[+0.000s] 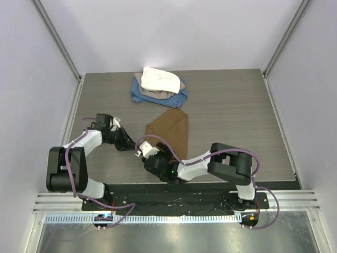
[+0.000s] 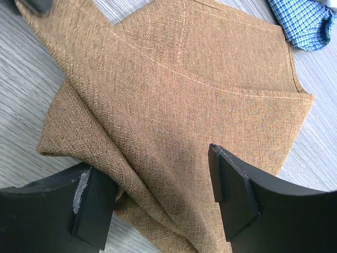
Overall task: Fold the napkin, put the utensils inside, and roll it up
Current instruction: Roll the napkin with the utensil
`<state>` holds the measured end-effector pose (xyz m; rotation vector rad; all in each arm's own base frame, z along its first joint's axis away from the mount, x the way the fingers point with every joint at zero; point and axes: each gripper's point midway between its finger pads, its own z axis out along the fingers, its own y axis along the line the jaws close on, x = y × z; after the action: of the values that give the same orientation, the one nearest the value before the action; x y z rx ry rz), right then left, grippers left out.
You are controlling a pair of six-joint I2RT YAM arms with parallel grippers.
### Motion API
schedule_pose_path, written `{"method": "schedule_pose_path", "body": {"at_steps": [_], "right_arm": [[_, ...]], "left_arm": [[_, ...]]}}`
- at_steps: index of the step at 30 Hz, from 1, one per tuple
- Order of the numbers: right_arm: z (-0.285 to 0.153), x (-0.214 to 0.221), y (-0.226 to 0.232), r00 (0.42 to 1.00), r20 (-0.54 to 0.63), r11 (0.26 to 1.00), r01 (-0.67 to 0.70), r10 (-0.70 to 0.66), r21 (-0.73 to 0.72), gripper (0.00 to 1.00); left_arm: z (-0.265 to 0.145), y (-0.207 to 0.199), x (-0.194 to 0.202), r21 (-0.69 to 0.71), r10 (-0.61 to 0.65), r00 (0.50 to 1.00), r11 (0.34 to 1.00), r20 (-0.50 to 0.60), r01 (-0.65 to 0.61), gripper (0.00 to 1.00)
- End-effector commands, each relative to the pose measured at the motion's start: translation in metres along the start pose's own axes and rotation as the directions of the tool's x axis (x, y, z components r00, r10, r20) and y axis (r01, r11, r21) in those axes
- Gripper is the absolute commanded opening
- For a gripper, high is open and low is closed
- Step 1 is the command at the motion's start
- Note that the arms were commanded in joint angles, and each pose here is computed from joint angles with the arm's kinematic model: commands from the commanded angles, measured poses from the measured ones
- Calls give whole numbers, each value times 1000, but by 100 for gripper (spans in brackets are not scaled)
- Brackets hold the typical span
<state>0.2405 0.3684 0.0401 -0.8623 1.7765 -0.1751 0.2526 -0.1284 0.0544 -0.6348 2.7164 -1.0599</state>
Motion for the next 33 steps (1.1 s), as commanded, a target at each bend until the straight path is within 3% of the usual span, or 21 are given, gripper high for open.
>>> {"method": "schedule_pose_path", "body": {"at_steps": [1,4,12,21,26,31,33], "right_arm": [[0,-14,4,999,23,999,-21,22,-27,74],[-2,-16,10,999,27,997,-33,35,-70,74],[-18,-52,38,986,62,948,-128,152,-291,78],[-84,-88,-2,943,96,858,-243,317,-452,85],[-71,-66,-48,931,-32,872,-352,363,-340,83],[-43,-11,-85,822,-310,822,-542,477,-174,78],[-40,6,-91,787,-363,809,-573,499,-131,77]], "left_arm": [[-15,-17,-11,38,51,995,998,81,-54,10],[-18,-21,-8,67,45,993,996,107,-53,18],[-14,-26,7,95,46,990,994,134,-59,21],[-8,-28,13,79,85,985,992,151,-98,25],[0,-28,18,63,106,986,991,132,-115,25],[6,-23,24,48,102,988,993,117,-108,25],[5,-23,25,47,108,987,992,122,-114,25]]}}
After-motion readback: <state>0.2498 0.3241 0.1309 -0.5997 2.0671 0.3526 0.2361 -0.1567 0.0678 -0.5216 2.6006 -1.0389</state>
